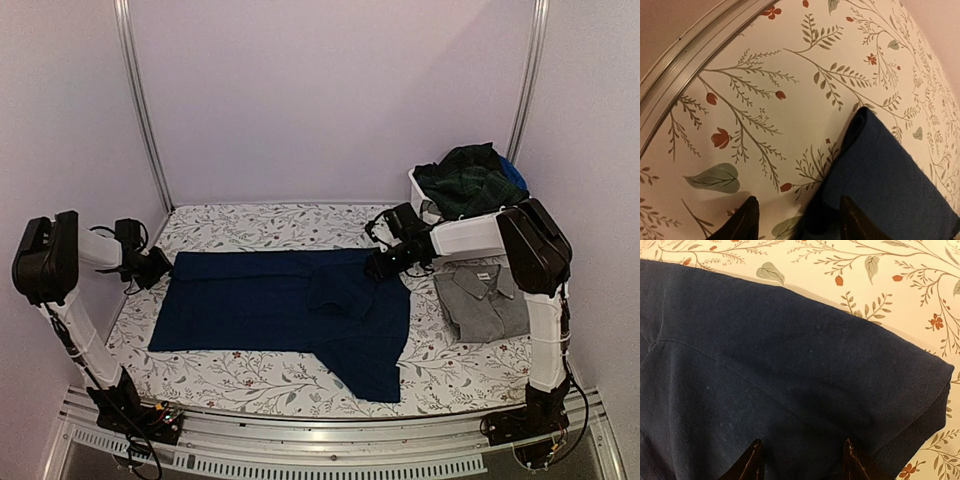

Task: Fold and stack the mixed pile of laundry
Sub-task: Smooth out the 1/3-folded T-shirt at the center of the board.

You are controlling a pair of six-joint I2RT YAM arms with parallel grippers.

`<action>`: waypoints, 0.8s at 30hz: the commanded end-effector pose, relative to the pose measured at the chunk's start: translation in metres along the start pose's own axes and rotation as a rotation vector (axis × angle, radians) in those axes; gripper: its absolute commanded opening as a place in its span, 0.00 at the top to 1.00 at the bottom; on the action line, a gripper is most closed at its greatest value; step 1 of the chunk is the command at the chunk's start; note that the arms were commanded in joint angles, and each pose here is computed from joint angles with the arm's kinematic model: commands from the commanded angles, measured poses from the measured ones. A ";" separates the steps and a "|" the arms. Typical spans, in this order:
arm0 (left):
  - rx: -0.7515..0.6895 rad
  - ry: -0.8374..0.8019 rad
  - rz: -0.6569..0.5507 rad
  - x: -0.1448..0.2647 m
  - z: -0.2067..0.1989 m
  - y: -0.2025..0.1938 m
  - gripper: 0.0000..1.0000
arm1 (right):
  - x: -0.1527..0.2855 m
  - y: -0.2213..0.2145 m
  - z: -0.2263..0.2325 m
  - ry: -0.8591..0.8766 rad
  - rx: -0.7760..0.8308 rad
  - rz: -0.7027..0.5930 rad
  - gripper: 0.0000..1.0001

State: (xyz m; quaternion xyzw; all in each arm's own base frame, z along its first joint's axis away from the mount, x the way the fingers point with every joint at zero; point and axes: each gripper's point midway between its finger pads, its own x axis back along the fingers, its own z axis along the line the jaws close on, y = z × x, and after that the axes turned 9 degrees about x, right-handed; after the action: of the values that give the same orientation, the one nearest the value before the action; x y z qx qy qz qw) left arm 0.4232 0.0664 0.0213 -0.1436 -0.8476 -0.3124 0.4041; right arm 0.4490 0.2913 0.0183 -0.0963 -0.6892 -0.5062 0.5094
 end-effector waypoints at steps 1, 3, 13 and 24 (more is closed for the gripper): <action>-0.008 -0.074 -0.043 0.014 -0.020 0.011 0.46 | -0.021 -0.070 -0.017 -0.045 -0.036 0.217 0.48; -0.023 -0.096 -0.044 0.015 -0.027 0.010 0.47 | -0.021 -0.070 -0.016 -0.043 -0.035 0.217 0.48; -0.024 -0.042 0.059 -0.009 -0.013 -0.013 0.60 | -0.022 -0.072 -0.018 -0.052 -0.032 0.222 0.48; 0.028 0.085 0.057 -0.015 0.018 -0.002 1.00 | -0.025 -0.074 -0.029 -0.082 -0.033 0.230 0.48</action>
State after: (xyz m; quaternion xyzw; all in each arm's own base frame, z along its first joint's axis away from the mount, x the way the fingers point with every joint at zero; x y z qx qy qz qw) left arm 0.4270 0.0593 0.0100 -0.1650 -0.8437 -0.3015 0.4125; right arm 0.4522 0.2903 0.0175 -0.0984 -0.6947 -0.5030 0.5046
